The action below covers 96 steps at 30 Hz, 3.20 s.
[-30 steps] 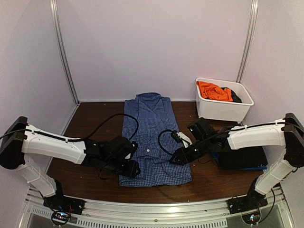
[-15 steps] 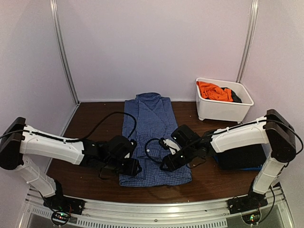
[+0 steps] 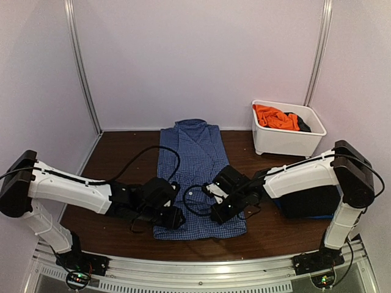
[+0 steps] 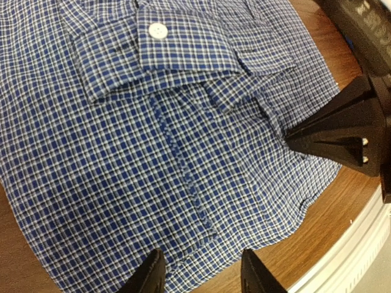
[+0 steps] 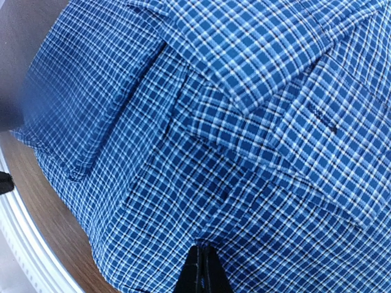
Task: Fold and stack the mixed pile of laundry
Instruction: Adjust the rectangle-folded shirt at the center of the board, then pick up the rectangle-folded shirt from the center of the board.
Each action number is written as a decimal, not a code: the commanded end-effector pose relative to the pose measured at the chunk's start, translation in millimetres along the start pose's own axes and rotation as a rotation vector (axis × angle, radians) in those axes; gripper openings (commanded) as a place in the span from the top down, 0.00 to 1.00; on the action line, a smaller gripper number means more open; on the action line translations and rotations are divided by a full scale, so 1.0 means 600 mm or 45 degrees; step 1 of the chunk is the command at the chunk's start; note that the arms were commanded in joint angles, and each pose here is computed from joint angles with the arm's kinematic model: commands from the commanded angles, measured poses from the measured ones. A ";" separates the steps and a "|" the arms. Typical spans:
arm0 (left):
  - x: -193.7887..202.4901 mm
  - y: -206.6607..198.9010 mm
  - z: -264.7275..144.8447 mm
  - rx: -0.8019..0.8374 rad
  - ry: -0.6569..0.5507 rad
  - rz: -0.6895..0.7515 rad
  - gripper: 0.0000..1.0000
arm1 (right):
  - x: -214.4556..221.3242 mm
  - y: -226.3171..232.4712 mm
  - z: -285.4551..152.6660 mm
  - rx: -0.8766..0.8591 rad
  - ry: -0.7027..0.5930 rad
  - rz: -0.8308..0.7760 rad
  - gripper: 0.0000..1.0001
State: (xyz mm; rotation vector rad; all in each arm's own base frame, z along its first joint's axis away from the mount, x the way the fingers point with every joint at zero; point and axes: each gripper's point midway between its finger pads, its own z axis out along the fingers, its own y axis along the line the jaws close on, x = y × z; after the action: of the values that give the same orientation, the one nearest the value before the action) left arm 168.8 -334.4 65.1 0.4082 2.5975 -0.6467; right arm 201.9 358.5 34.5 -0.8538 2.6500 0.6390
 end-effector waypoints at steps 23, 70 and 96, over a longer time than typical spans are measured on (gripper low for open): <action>0.013 -0.009 0.070 -0.244 0.137 0.141 0.71 | -0.029 0.009 -0.045 -0.390 -0.206 0.265 1.00; 0.035 -0.080 0.065 0.252 0.050 0.077 1.00 | 0.027 0.096 0.009 -0.858 -0.077 0.369 1.00; 0.081 0.099 -0.081 0.097 -0.085 -0.280 0.59 | 0.115 -0.081 -0.096 -0.327 -0.112 0.463 0.62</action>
State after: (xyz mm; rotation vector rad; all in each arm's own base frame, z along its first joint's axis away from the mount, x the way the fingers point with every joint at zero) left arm 138.6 -286.2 85.4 0.2958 2.4818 -0.9145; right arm 184.6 303.5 87.5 -0.4959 2.5110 1.2707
